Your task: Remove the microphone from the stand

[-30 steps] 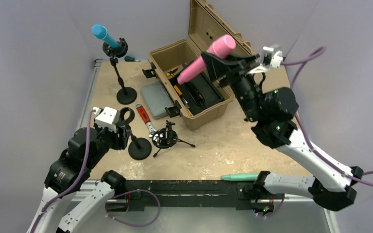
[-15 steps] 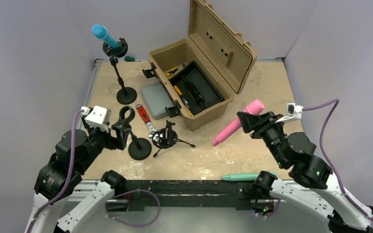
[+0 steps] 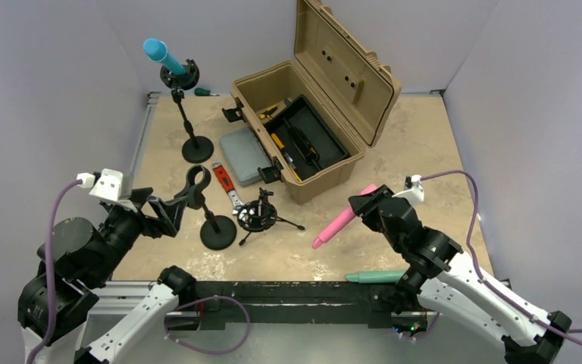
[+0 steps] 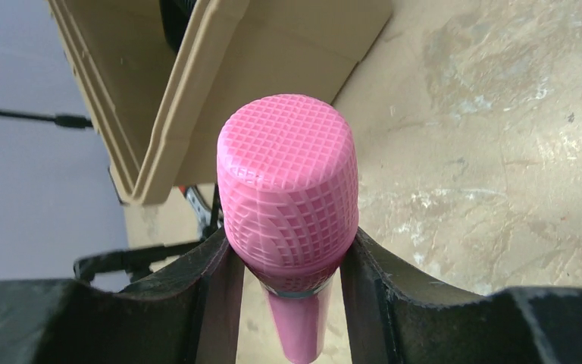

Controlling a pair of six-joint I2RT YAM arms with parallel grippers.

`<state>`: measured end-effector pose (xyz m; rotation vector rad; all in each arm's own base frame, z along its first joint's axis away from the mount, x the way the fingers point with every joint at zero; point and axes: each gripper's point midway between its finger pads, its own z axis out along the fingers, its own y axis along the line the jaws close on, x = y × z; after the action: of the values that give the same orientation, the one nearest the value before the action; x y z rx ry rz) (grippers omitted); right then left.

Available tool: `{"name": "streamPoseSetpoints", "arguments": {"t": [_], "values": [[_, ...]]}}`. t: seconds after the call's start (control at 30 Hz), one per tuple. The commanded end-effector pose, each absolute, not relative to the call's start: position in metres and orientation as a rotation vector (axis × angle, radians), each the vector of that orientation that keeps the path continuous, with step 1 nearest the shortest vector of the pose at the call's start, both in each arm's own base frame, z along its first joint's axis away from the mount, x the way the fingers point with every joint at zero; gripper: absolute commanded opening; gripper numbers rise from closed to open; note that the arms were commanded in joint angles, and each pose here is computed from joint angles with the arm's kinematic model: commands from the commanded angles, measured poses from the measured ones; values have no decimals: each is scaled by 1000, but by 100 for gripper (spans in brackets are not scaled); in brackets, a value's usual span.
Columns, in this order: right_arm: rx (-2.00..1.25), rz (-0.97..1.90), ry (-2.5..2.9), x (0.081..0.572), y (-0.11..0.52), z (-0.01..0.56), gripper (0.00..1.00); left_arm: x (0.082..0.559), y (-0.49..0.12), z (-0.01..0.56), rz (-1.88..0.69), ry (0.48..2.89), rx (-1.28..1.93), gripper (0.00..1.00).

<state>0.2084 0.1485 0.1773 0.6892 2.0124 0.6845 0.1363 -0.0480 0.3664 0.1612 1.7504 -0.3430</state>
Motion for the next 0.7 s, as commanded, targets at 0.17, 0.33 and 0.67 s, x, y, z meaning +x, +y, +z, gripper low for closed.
{"name": "streamPoseSetpoints", "arguments": {"t": [0.17,0.33,0.67], "values": [[923,683,2030,238,123,134,0,144,-68,379,-441,1825,131,80],[1052,587,2082,236,111,103,0,160,-84,363,-461,1921,108,72],[1122,541,2089,229,103,75,23,177,-90,345,-408,1963,145,43]]}}
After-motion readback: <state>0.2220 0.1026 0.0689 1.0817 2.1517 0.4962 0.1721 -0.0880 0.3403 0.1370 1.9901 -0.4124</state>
